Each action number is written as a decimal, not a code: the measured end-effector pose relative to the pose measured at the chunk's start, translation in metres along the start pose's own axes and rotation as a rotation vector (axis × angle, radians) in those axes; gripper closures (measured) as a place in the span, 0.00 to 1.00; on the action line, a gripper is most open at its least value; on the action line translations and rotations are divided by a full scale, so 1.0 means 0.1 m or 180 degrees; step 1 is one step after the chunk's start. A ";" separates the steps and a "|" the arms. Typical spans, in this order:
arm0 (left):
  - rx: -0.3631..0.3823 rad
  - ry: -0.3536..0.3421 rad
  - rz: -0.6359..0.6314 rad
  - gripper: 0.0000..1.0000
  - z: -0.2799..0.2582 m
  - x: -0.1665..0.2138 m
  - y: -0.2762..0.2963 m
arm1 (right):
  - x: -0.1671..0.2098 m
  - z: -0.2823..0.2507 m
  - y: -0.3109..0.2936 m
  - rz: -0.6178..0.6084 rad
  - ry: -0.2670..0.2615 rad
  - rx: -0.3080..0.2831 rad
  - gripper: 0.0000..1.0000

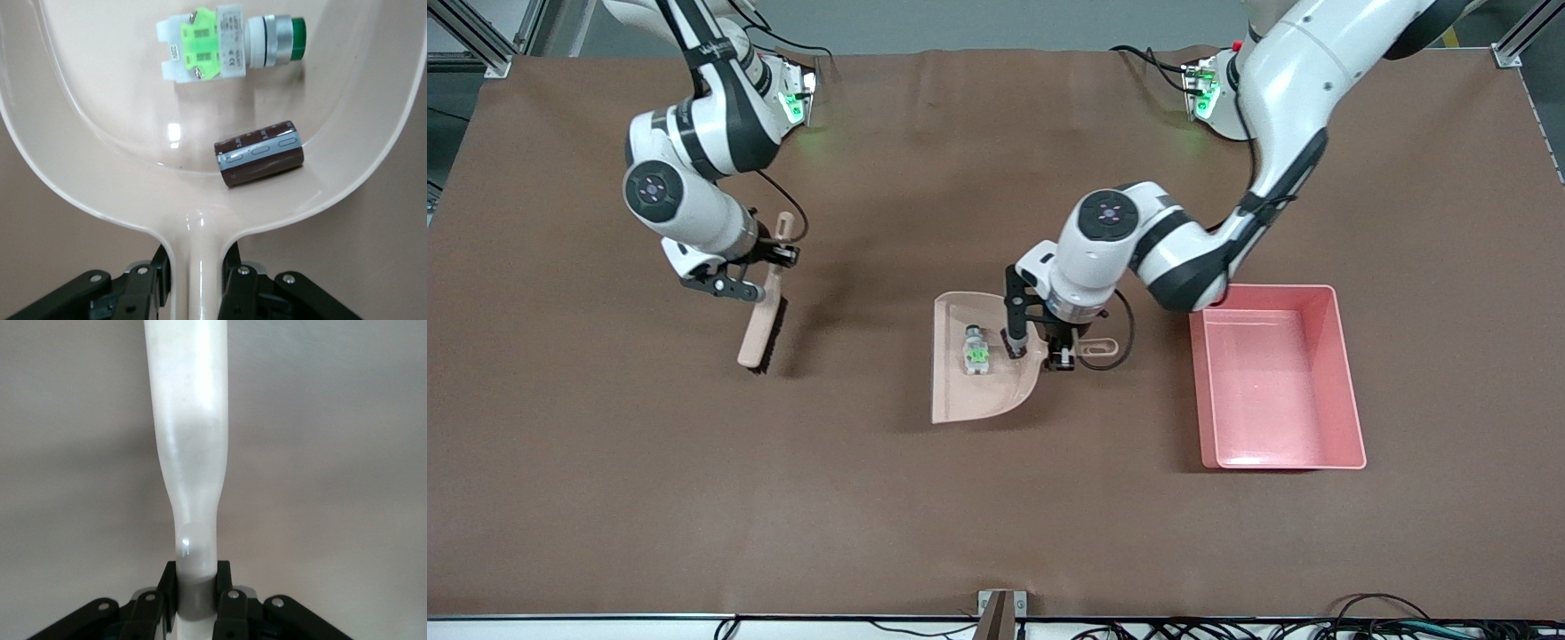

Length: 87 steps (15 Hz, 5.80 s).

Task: Clean e-waste and dump in bin
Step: 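Carry the dustpan to the bin with the left gripper while the right gripper returns, then tilt the dustpan over the pink bin with the left gripper, dumping the parts, then lower the dustpan onto the table beside the bin with the left gripper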

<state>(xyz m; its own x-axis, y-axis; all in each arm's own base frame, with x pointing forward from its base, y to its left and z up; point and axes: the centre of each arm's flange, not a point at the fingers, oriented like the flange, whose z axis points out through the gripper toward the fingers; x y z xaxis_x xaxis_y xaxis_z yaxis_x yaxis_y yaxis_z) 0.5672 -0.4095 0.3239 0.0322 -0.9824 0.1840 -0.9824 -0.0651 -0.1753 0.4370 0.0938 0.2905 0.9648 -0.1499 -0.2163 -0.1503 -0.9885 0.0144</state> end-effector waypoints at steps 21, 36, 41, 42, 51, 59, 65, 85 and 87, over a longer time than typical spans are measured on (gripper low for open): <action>0.0188 -0.0413 -0.0430 0.67 -1.73 -2.08 -1.17 | 0.34 0.54 1.62 0.0120 0.0213 0.0226 0.22; -0.0399 -0.0910 -0.0220 0.67 -1.61 -4.15 -0.97 | 1.03 -3.33 1.93 0.0058 0.0651 0.0097 0.00; -0.0448 -0.1331 -0.0044 0.67 -1.38 -4.22 -0.96 | 0.84 -3.40 1.50 -0.0117 0.0472 -0.0046 0.00; -0.0442 -0.1443 -0.0028 0.67 -1.31 -4.24 -0.97 | 0.77 -3.45 1.45 -0.0144 0.0450 -0.0054 0.00; -0.0323 -0.2239 0.0181 0.67 -1.03 -4.14 -0.98 | 0.66 -3.40 1.21 -0.0275 0.0358 -0.0084 0.00; -0.0129 -0.2372 0.0281 0.67 -1.21 -3.97 -1.05 | 0.63 -3.35 1.35 -0.0193 0.0220 -0.0091 0.00; 0.0111 -0.1729 0.0015 0.67 -1.87 -3.32 -1.01 | 0.60 -3.39 1.30 -0.0216 0.0228 -0.0095 0.00; -0.0282 -0.0971 -0.0527 0.67 0.05 -0.23 0.42 | 0.39 -3.25 1.36 -0.0197 0.0379 -0.0079 0.00; -0.0334 -0.0998 -0.0434 0.67 0.21 -0.18 0.51 | 0.35 -3.22 1.33 -0.0219 0.0398 -0.0082 0.00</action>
<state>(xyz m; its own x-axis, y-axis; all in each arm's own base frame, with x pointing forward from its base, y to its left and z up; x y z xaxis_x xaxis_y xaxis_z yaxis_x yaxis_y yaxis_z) 0.5206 -0.3984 0.2916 0.2035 -0.9729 -0.1097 -0.9781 -0.1971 -0.0664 0.5205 -0.0487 0.5995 0.9922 -0.0813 -0.0943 -0.0789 -0.9965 0.0290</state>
